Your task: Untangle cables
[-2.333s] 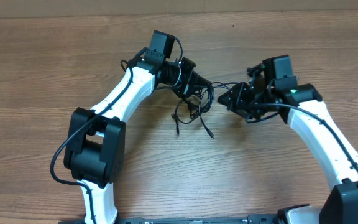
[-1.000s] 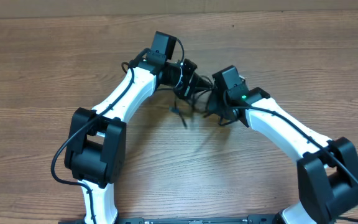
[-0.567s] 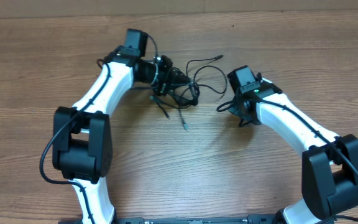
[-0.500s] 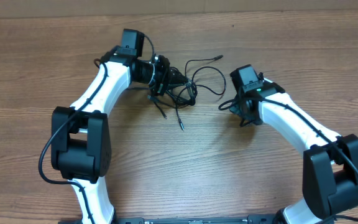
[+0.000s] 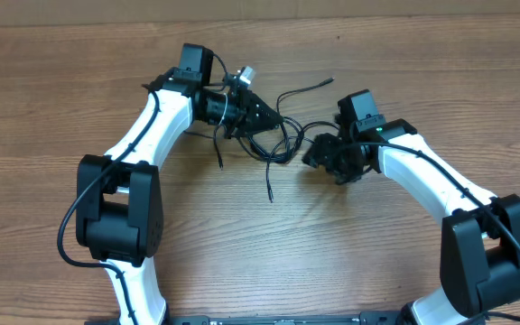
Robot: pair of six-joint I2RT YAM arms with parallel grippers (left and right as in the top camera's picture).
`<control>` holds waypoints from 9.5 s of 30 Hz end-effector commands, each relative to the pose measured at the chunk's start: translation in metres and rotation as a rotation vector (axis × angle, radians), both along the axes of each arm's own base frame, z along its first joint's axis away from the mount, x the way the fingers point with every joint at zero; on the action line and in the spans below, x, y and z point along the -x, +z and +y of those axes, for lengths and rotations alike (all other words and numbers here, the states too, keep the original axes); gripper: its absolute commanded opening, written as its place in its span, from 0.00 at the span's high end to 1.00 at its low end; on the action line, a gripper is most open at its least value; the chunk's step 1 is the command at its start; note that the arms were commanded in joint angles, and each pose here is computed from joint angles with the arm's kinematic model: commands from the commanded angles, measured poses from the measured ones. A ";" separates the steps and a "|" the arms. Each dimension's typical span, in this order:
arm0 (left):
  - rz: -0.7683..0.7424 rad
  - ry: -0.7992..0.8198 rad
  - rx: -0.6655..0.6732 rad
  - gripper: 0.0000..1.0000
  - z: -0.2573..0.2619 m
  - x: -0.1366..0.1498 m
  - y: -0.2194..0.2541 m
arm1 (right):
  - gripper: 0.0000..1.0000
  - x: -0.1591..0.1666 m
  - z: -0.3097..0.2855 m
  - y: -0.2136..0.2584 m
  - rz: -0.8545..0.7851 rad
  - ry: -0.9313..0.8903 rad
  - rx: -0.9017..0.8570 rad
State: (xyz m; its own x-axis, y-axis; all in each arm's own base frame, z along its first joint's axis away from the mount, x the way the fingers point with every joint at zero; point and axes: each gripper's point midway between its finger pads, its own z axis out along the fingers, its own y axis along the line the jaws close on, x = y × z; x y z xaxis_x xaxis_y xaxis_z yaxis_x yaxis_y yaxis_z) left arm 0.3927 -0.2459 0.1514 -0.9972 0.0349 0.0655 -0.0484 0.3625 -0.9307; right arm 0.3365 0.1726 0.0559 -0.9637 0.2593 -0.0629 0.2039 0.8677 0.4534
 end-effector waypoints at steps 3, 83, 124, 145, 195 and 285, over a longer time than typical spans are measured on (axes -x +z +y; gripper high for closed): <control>-0.107 -0.002 -0.136 0.63 0.007 -0.003 -0.009 | 0.32 -0.001 0.019 0.009 -0.023 0.065 -0.109; -0.188 0.453 -0.738 0.68 -0.056 -0.031 -0.101 | 0.48 -0.047 -0.068 -0.003 -0.050 -0.369 0.073; -0.231 -0.221 -0.036 0.96 -0.034 0.040 0.002 | 0.54 0.012 0.014 0.032 0.135 -0.023 -0.332; -0.175 -0.257 0.058 0.96 -0.033 0.057 0.015 | 0.55 0.009 0.020 0.014 0.051 0.008 -0.137; 0.017 -0.192 0.379 0.96 -0.007 0.102 0.083 | 0.76 0.036 -0.056 -0.018 0.144 -0.093 0.297; -0.006 0.202 -0.066 0.96 0.112 -0.022 0.047 | 0.96 0.005 -0.236 -0.022 0.147 -0.655 0.081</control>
State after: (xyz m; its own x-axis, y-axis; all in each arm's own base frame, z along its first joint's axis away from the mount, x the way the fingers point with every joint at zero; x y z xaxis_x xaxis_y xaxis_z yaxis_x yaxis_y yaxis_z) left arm 0.4140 -0.1495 0.1962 -0.9729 -0.1487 0.1771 -0.2146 0.2953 -0.9310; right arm 0.3274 -0.0547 0.0273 -0.6225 0.7817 0.0365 0.7508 0.5834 0.3098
